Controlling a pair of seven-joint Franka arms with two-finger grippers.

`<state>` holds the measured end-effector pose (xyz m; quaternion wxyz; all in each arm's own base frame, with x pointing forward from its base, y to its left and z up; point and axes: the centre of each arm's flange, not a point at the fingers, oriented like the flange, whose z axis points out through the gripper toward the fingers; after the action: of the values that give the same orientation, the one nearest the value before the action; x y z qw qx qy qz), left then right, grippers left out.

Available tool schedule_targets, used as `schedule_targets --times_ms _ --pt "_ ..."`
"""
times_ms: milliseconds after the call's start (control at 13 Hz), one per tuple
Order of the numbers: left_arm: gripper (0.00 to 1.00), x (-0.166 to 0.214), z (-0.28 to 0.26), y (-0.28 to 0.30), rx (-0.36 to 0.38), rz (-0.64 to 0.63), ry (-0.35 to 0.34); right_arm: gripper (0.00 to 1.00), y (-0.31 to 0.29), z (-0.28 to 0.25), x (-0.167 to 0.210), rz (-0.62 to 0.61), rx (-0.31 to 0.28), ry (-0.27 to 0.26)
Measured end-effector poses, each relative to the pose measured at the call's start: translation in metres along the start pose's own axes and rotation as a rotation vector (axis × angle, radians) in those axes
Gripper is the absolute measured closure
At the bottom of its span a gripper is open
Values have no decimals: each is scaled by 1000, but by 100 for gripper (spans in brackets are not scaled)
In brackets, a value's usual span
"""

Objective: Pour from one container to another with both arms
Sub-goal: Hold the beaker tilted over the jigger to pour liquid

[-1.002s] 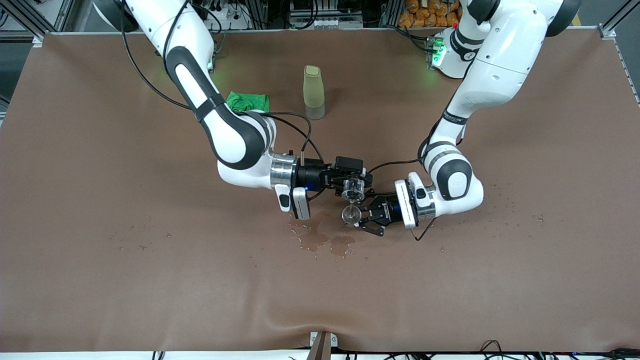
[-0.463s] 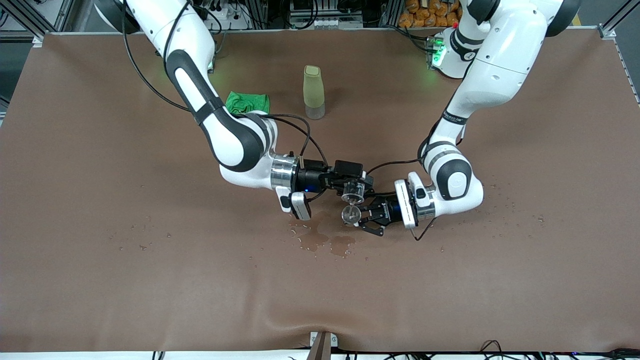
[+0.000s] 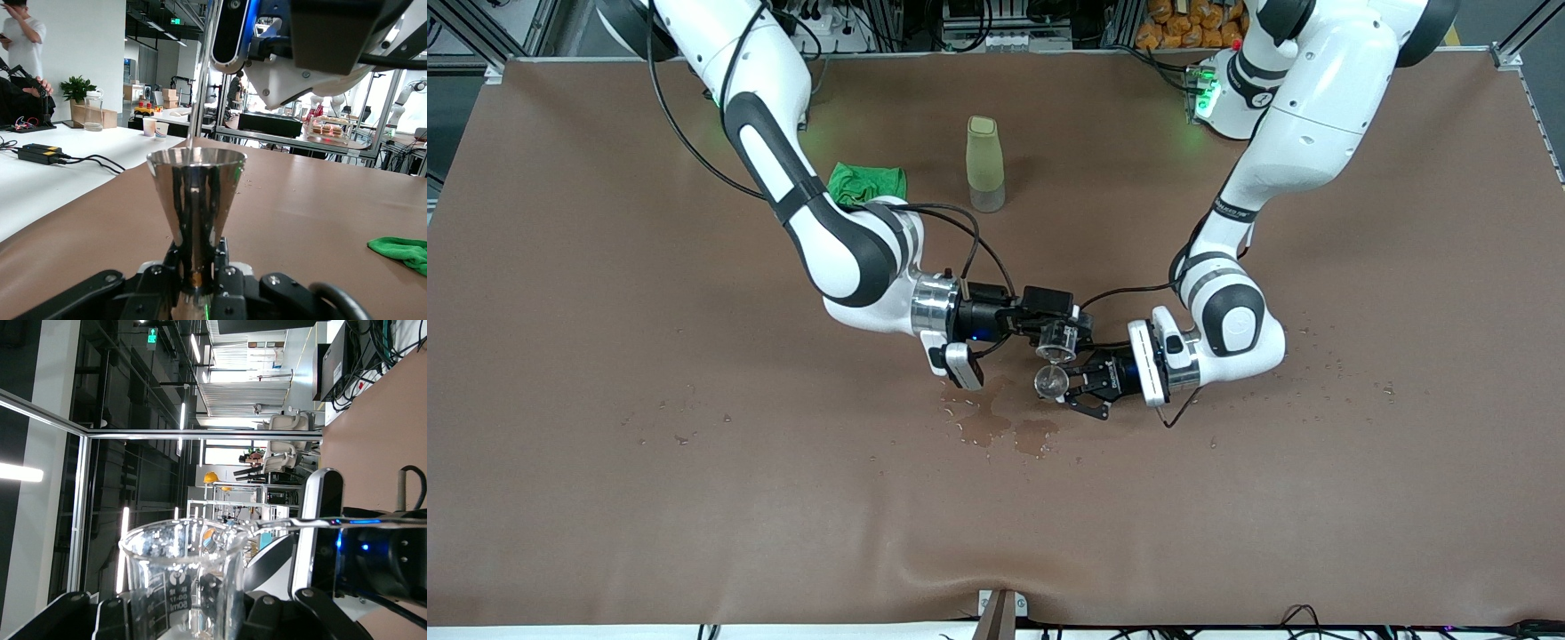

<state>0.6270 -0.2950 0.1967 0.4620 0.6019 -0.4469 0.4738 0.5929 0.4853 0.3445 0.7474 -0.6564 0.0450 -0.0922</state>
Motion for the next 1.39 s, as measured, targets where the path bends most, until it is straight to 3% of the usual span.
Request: schedule_targets --times_ms 1388 --pt "79 0 0 -1 0 -2 1 85 1 4 -3 109 53 53"
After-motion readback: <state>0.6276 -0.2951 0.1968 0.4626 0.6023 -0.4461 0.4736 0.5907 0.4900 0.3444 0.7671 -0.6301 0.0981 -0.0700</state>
